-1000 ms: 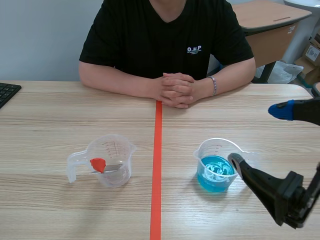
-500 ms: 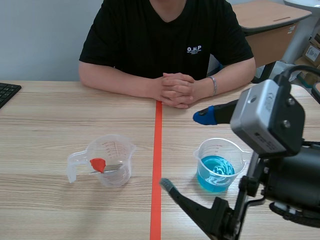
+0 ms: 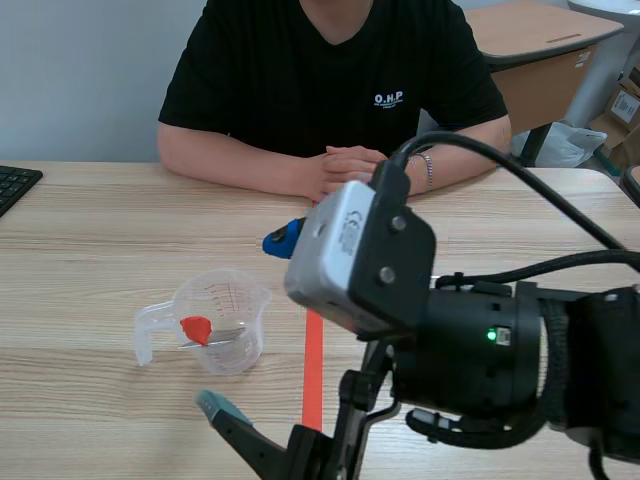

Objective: Do the redox reaction experiment.
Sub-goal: 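Lift the metal plate out of the left beaker, then move the plate over the blue solution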

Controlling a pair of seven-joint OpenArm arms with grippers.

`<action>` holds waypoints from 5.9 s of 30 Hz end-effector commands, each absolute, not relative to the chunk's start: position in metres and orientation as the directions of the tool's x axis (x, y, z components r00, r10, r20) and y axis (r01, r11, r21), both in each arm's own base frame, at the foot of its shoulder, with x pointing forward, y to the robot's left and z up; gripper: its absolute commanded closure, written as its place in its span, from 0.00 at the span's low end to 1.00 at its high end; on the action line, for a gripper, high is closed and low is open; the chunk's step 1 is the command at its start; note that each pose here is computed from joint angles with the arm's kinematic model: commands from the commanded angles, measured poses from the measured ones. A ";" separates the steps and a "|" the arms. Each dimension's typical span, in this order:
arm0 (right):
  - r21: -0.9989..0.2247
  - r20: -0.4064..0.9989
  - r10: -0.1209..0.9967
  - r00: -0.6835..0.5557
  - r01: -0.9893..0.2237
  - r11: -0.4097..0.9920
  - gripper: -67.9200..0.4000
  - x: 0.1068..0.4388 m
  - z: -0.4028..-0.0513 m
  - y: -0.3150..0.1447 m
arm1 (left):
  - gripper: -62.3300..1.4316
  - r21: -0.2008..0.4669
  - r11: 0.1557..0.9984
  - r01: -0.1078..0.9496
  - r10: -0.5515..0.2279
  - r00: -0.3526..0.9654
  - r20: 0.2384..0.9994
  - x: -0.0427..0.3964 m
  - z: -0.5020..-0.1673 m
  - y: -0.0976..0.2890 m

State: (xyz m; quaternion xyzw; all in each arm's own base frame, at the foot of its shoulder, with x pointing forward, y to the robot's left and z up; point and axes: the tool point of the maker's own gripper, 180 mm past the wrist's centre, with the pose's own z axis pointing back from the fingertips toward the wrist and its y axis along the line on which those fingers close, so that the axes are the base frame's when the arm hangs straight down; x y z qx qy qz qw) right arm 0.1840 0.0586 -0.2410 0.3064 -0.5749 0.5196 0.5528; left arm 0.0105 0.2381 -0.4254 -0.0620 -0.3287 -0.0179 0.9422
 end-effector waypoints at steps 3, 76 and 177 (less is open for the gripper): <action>-0.275 0.952 0.214 -0.217 -0.916 0.293 0.00 0.196 -0.244 0.067 | 0.00 -0.112 0.990 0.082 0.007 0.774 0.633 0.013 -0.421 0.236; -0.465 0.885 0.182 -0.428 -0.817 0.341 0.97 0.236 -0.156 0.074 | 0.80 -0.111 0.990 0.084 0.004 0.778 0.629 0.012 -0.422 0.236; -0.430 0.892 0.354 -0.282 -0.769 0.473 0.97 0.227 -0.140 -0.084 | 0.90 0.022 0.638 0.769 -0.405 0.312 0.859 0.173 -0.295 0.169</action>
